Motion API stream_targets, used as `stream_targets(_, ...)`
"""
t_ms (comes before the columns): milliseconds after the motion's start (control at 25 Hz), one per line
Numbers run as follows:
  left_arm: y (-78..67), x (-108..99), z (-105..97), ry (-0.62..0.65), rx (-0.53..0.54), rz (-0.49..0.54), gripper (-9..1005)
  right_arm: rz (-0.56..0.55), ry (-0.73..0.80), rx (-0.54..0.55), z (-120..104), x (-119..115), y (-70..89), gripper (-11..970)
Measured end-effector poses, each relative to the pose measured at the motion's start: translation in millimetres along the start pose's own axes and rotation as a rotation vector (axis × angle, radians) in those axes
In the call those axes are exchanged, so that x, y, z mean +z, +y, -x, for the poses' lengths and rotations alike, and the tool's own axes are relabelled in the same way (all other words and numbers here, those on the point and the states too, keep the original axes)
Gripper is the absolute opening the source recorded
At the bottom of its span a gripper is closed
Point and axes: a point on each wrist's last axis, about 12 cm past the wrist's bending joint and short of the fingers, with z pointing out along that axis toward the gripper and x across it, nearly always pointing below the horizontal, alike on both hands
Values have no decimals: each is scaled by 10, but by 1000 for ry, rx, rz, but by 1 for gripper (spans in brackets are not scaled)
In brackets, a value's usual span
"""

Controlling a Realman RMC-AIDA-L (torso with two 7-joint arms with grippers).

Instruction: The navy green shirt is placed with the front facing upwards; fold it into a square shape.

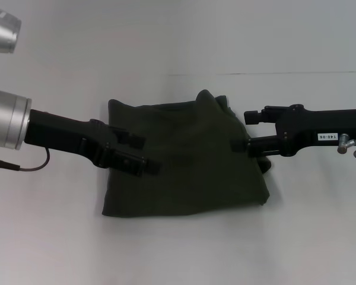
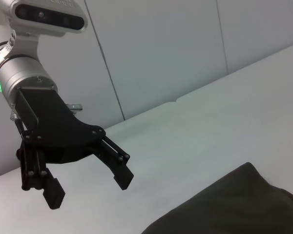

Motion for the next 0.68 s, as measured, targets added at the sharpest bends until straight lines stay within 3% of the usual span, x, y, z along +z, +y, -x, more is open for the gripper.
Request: stream_targets(680, 14, -2, 13, -9, 1, 12, 961, 20, 6, 8, -7, 9, 25, 915)
